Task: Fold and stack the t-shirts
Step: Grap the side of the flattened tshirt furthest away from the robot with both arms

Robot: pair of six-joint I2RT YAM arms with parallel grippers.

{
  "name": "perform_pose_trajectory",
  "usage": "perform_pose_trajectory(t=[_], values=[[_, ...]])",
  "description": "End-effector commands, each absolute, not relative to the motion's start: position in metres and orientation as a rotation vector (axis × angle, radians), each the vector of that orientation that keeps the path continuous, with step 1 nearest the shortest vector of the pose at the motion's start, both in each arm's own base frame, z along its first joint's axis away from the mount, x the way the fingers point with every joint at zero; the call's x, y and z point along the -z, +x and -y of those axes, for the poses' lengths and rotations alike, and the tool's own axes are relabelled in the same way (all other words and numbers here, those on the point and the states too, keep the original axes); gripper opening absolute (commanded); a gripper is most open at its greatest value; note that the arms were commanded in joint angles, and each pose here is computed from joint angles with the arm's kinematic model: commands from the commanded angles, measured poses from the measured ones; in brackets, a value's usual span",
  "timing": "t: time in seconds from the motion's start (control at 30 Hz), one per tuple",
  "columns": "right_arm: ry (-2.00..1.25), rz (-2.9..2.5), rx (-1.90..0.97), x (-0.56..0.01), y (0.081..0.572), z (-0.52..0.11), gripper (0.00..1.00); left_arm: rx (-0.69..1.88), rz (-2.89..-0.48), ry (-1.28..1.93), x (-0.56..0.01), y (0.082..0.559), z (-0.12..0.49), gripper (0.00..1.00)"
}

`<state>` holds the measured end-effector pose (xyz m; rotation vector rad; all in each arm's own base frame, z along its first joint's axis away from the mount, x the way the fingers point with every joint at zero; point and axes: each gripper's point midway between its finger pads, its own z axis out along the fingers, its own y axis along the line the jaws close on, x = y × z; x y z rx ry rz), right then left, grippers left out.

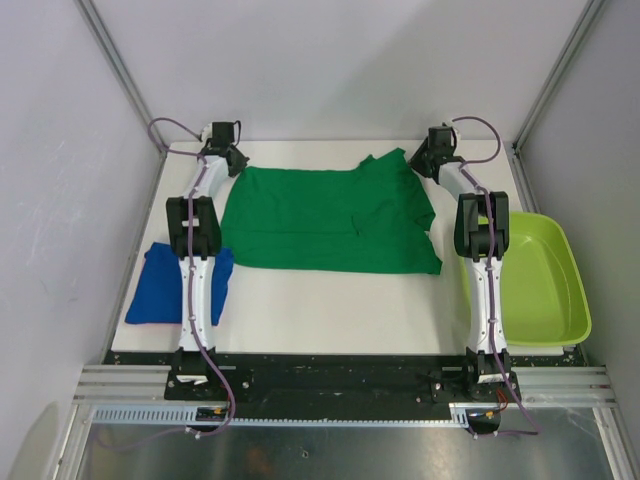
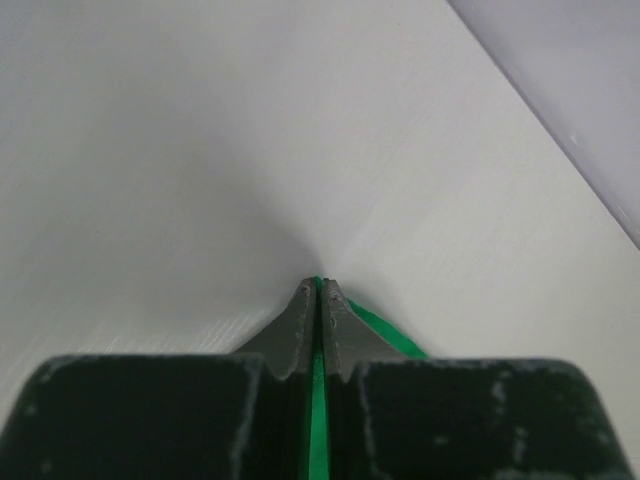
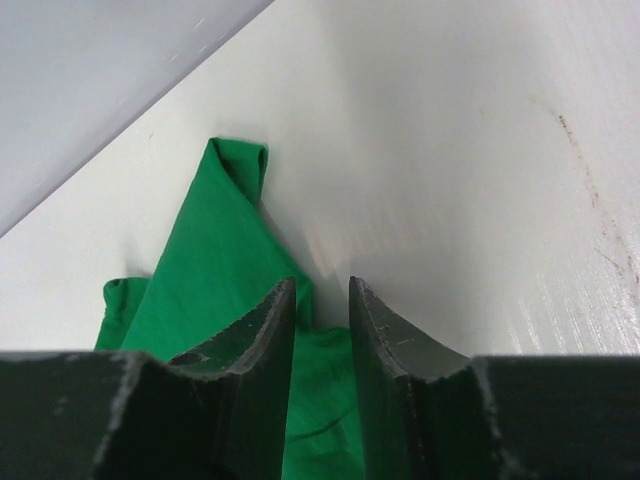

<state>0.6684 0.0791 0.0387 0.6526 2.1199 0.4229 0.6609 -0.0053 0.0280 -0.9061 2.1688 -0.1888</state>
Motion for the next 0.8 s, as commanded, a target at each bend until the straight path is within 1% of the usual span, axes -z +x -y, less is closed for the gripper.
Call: perform_pose_trajectory(t=[0.0, 0.2, 0.3, 0.47, 0.77], values=[[0.615, -2.113, -0.447, -0.051, 0.670, -0.090, 0.30, 0.200, -2.171, -0.907, -0.031, 0.659, 0.005, 0.04], [0.588, -2.099, -0.463, -0.063, 0.671, -0.093, 0.10, 0.191, -2.169, -0.876, -0.037, 0.659, 0.004, 0.01], [0.581, -2.098, -0.457, -0.067, 0.670, -0.092, 0.02, 0.187, -2.165, -0.858, -0.041, 0.660, 0.004, 0.00], [0.571, -2.078, -0.452, -0.081, 0.670, -0.089, 0.00, 0.180, -2.147, -0.823, -0.051, 0.663, 0.002, 0.00], [0.540, -1.997, -0.450, -0.129, 0.673, -0.082, 0.00, 0.153, -2.112, -0.736, -0.077, 0.667, -0.002, 0.00]])
